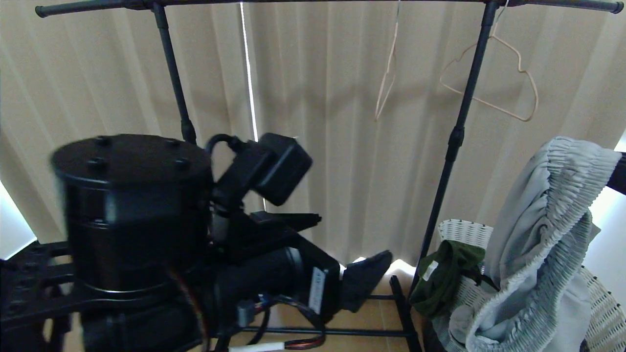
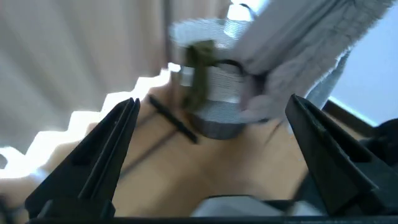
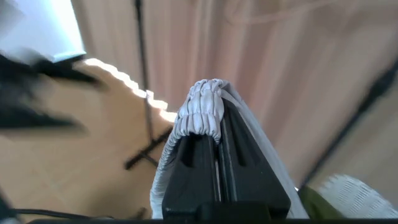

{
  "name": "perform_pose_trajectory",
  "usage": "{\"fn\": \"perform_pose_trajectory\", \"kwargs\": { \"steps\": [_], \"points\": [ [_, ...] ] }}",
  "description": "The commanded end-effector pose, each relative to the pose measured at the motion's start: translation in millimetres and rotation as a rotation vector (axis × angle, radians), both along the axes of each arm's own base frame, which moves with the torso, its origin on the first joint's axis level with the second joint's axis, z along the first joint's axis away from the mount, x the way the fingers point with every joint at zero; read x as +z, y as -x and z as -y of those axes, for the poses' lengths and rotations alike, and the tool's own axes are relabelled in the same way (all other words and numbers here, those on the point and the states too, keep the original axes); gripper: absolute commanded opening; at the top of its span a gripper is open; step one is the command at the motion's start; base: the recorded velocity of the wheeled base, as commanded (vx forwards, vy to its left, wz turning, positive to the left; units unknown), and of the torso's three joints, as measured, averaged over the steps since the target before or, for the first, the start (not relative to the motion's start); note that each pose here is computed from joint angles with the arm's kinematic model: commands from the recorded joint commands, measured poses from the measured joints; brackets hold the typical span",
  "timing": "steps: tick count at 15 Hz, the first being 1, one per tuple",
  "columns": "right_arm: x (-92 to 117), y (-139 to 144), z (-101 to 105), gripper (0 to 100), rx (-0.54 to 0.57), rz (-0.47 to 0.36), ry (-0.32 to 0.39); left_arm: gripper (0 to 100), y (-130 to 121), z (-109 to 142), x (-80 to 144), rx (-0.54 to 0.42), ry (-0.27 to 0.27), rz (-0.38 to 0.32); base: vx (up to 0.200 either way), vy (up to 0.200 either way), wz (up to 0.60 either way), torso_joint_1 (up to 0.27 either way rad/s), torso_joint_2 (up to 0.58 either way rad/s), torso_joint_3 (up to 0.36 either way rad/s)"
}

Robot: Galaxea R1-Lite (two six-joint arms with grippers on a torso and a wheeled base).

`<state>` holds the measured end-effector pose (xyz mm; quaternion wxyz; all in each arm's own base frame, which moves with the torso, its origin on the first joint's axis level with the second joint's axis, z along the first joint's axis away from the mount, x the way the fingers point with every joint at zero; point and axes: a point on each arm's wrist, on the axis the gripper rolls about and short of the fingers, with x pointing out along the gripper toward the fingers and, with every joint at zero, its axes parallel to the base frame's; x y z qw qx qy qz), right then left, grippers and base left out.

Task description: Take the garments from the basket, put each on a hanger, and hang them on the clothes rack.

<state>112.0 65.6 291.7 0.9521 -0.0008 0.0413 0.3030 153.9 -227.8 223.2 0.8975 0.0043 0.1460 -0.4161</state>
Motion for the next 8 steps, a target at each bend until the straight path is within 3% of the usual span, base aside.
{"fn": "perform_pose_trajectory", "kwargs": {
  "steps": [1, 5, 8],
  "points": [
    [4.5, -2.3, -8.1, 0, 0.044, -0.003, -0.009, 100, -2.3, 54.8, -30.5, -0.055, -0.042, -0.092, 0.0, 0.0, 0.0, 0.0, 0.0, 0.0],
    [15.5, 0.6, -12.7, 0, 0.082, 0.026, -0.029, 100, 15.8, 91.6, -43.6, -0.124, -0.036, -0.149, 0.0, 0.0, 0.0, 0.0, 0.0, 0.0],
    [20.0, 5.9, -12.3, 0, 0.102, 0.042, -0.038, 100, -0.7, 122.2, -64.5, -0.029, -0.071, -0.134, 0.0, 0.0, 0.0, 0.0, 0.0, 0.0]
  ]
}}
